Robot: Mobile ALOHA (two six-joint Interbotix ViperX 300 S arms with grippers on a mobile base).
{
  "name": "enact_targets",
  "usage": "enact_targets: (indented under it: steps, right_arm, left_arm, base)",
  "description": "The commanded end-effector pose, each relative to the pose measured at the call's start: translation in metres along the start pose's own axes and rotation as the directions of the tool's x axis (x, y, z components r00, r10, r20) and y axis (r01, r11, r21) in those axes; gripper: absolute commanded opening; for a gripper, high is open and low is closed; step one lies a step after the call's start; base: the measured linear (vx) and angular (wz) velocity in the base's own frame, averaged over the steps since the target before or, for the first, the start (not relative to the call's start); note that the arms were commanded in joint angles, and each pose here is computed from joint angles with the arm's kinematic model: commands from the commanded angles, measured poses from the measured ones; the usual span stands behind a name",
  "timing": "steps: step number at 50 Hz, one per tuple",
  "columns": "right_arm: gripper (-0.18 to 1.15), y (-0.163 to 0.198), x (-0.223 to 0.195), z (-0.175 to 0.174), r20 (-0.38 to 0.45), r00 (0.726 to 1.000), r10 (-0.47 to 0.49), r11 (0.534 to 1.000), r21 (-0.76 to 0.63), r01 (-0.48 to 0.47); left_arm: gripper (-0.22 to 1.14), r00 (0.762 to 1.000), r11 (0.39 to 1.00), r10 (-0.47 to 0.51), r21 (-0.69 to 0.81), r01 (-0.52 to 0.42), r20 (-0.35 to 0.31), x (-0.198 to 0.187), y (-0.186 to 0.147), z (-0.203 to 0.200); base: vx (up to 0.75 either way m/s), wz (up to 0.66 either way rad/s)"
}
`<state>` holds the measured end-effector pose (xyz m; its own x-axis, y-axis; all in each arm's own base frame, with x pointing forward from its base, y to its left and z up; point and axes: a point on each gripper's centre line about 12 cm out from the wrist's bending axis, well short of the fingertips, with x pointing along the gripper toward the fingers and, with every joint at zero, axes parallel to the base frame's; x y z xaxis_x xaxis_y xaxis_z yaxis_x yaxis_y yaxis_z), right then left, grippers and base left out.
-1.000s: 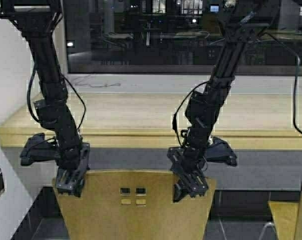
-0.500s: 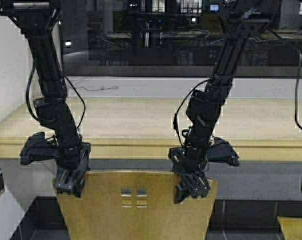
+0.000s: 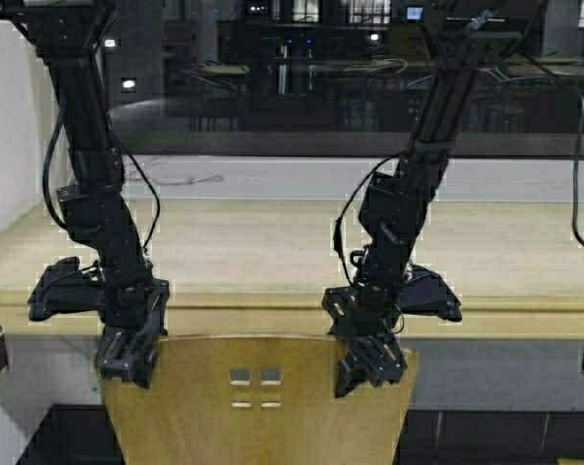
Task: Push the chairs under the table
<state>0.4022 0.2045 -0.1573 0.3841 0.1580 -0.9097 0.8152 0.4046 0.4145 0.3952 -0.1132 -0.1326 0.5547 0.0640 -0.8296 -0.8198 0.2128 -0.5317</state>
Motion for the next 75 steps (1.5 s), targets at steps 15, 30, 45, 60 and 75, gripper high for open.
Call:
enact_targets:
  steps: [15,30,45,60,75]
  right_arm:
    - [0.51,0.024,-0.012,0.008,0.022,0.997,0.070,0.996,-0.063,-0.068]
    - [0.51,0.019,-0.006,0.008,0.018,0.998,0.055,0.995,-0.080,-0.054]
    - [0.52,0.015,-0.007,0.005,0.008,0.999,0.043,0.991,-0.124,-0.041]
    - [0.53,0.019,-0.010,0.005,0.007,0.999,0.053,0.988,-0.146,-0.051]
    - [0.87,0.036,-0.026,0.005,-0.020,0.998,0.066,0.987,-0.142,-0.068]
  left_arm:
    - [0.41,0.994,0.994,-0.108,-0.006,0.108,0.000,-0.011,-0.041,0.000]
    - [0.41,0.995,0.995,-0.100,-0.006,0.100,0.002,-0.009,-0.038,0.000]
    - [0.42,0.997,0.997,-0.083,0.000,0.083,0.002,-0.008,-0.031,0.002]
    - [0.48,0.997,0.996,-0.081,0.035,0.081,-0.011,-0.010,-0.030,-0.001]
    - [0.73,0.998,0.998,-0.045,0.038,0.047,-0.045,-0.024,-0.029,-0.002]
  base:
    - [0.22,-0.02]
    - [0.19,0.01]
    - [0.15,0.00]
    - [0.08,0.01]
    - [0.01,0.00]
